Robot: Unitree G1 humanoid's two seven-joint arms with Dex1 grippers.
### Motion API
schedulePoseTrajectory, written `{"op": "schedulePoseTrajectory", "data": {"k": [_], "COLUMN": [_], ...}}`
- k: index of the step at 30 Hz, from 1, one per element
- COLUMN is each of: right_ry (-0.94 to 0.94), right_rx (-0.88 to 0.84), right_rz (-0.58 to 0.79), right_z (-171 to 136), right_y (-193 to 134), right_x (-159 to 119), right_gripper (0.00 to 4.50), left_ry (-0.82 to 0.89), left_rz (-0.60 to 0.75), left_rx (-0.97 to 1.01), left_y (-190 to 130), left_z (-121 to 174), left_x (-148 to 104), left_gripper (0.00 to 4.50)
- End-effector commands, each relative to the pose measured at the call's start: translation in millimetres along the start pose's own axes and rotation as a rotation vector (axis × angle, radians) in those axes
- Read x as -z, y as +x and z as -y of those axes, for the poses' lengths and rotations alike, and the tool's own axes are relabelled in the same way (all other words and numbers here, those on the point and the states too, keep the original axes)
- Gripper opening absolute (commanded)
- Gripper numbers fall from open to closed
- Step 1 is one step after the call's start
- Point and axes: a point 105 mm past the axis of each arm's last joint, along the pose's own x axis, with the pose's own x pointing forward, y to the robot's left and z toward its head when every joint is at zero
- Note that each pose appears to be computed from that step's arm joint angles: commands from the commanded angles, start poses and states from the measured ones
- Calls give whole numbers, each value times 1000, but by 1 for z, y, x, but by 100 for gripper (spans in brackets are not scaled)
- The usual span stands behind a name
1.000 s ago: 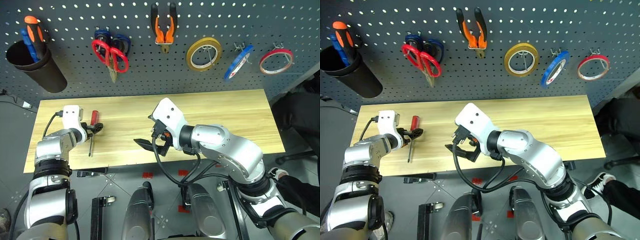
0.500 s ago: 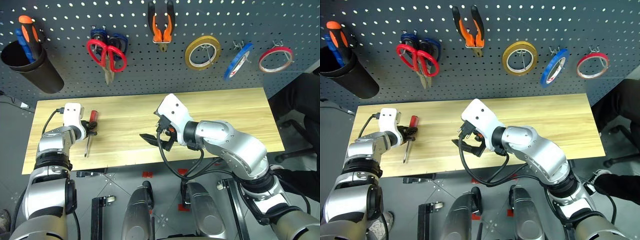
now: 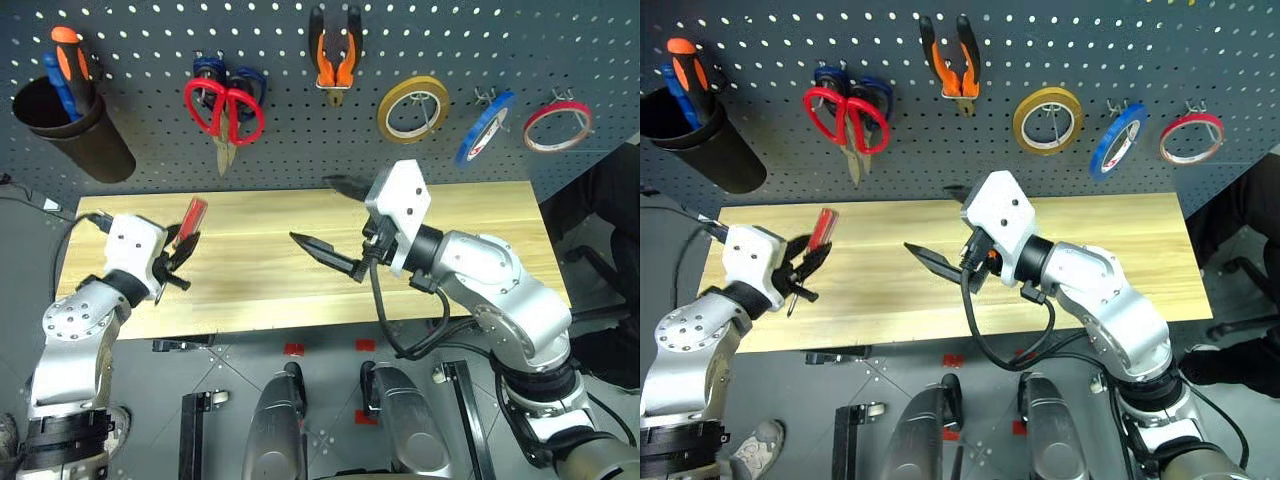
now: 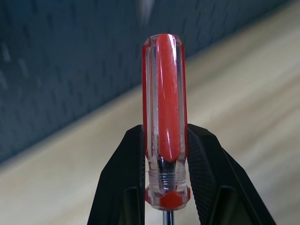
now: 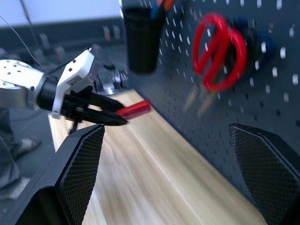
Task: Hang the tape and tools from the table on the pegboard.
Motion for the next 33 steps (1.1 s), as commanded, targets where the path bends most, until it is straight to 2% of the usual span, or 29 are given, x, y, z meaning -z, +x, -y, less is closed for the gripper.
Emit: {"op": "schedulePoseTrajectory", "data": {"k": [1,3,8,14,21,29,33], "right_ry": [-1,7,5,-24,-22,-6,8], "right_rx": [-54,-62,-67,-53,-59,-98,-112], "right_rz": [84,88,103,125,144,148,147], "right_z": [-5,-3,0,5,4,3,2], "right_y": [-6,-6,0,6,9,17,19], "right_x": [-19,-19,-19,-23,-28,-37,-38], "right_gripper": [450,450,450,450,450,450,450], "left_ry": [50,5,-79,-68,19,90,89], "left_rz": [218,310,458,555,563,490,485], "left_rx": [-77,-139,-180,-270,-367,-412,-414], "left_y": [-7,-8,-5,-1,3,21,32], "left_z": [-21,-43,-87,-132,-152,-149,-143], "left_x": [-71,-101,-149,-178,-175,-137,-125], "left_gripper": [90,90,90,90,90,90,90]}}
